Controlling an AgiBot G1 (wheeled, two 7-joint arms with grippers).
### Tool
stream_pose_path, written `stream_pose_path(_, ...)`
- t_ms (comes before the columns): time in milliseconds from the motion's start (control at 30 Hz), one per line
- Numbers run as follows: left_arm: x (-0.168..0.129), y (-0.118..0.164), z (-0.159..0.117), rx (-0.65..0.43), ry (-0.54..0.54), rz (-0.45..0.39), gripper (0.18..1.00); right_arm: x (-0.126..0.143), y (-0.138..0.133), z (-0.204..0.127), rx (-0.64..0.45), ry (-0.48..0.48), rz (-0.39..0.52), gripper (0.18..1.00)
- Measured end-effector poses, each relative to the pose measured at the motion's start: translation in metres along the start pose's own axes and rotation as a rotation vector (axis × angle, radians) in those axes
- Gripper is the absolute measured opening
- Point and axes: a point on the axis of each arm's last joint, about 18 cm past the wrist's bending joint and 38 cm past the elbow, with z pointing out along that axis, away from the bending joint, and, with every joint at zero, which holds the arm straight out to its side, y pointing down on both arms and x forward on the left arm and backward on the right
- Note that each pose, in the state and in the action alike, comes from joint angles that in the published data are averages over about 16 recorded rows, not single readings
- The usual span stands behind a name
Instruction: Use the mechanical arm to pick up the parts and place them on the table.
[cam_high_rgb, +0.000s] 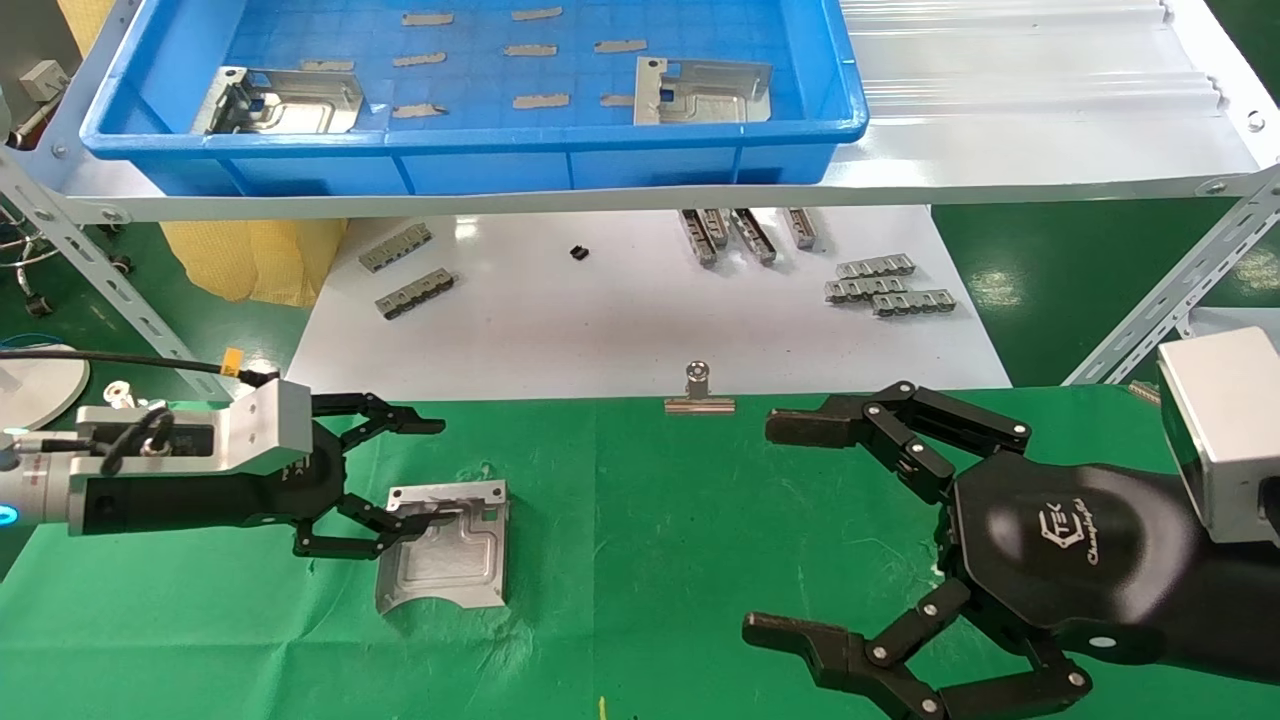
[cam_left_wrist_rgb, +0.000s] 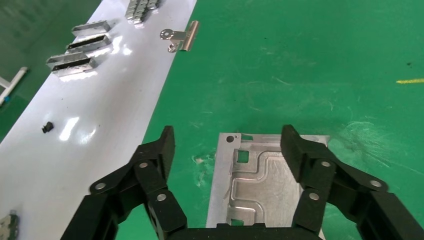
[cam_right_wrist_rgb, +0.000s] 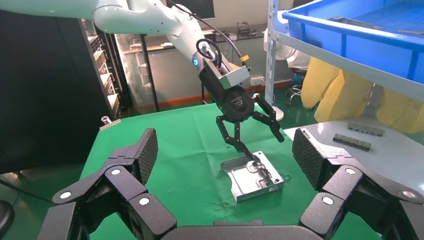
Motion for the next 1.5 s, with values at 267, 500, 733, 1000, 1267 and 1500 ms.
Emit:
stream_pose_path(267,0.001,-0.003,0.001,0.027,-0.004,-0.007,0.837,0.000,0.000,0.000,0.000,0.000,0.000,1.000)
stream_pose_path(500,0.005,-0.010,0.002,0.083,-0.015,-0.036,0.931,0.000,0.000,0.000,0.000,0.000,0.000,1.000)
stream_pose_path(733,0.010,-0.020,-0.001,0.152,-0.024,-0.072,0.983,0.000,0.000,0.000,0.000,0.000,0.000,1.000)
stream_pose_path(1000,0.019,-0.035,-0.008,0.227,-0.025,-0.111,1.000,0.000,0.000,0.000,0.000,0.000,0.000,1.000)
stream_pose_path(1267,0.031,-0.053,-0.018,0.295,-0.014,-0.146,1.001,0.000,0.000,0.000,0.000,0.000,0.000,1.000)
stream_pose_path(1500,0.043,-0.071,-0.028,0.349,0.007,-0.174,1.001,0.000,0.000,0.000,0.000,0.000,0.000,1.000)
